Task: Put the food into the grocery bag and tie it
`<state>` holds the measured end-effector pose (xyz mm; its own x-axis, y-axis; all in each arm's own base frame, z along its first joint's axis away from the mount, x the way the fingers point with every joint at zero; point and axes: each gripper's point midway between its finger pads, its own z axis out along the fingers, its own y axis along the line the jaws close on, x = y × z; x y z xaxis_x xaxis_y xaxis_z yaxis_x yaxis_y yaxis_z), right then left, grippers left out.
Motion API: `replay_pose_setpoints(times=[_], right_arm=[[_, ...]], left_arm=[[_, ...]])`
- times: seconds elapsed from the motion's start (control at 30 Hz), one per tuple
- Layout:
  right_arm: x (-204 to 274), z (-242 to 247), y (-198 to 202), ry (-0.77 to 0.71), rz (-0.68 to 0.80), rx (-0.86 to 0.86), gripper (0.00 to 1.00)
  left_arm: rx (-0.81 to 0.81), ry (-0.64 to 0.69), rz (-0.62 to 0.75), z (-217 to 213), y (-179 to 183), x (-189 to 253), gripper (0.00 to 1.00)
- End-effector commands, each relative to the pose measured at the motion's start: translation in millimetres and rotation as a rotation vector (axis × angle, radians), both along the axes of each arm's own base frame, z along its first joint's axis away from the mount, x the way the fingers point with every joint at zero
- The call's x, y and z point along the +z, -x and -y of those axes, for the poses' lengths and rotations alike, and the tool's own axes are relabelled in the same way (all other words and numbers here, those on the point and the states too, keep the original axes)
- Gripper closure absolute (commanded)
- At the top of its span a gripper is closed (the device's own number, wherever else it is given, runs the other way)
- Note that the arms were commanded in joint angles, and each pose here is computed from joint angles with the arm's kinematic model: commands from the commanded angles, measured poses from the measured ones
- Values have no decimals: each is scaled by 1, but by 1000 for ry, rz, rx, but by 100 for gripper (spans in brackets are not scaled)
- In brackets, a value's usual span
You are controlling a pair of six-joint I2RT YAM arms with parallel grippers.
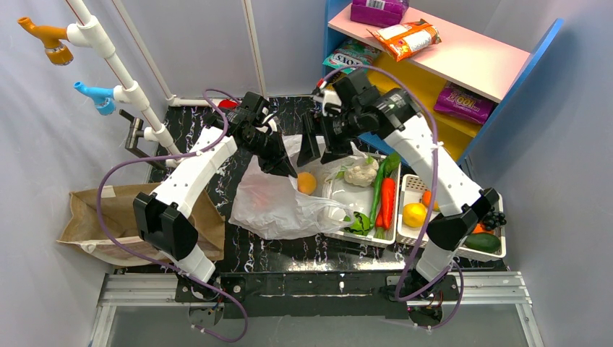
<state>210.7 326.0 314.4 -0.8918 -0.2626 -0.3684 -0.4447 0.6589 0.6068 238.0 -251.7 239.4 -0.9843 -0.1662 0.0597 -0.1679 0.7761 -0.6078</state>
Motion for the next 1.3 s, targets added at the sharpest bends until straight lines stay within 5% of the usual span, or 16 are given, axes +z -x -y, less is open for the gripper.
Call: replay_pose_setpoints(times=[0.0, 0.47, 0.83, 0.93, 1.1, 1.27], right_arm=[[21, 35, -17, 76, 177, -13, 10], [-41, 138, -78, 559, 410, -240, 10], [-60, 128, -91, 524, 482, -211, 14], [-64, 121, -93, 486, 501, -203, 21], [-42, 118, -93, 405, 581, -214, 50], [-28, 118, -88, 347, 641, -208, 66]], left_arm=[[-6, 24, 23, -2, 10, 14, 100], [-3, 25, 30, -4, 13, 15, 100], [-6, 27, 30, -4, 13, 15, 100], [-5, 27, 30, -4, 14, 16, 100], [-9, 20, 34, -6, 14, 18, 100], [-9, 22, 32, -3, 9, 18, 100]])
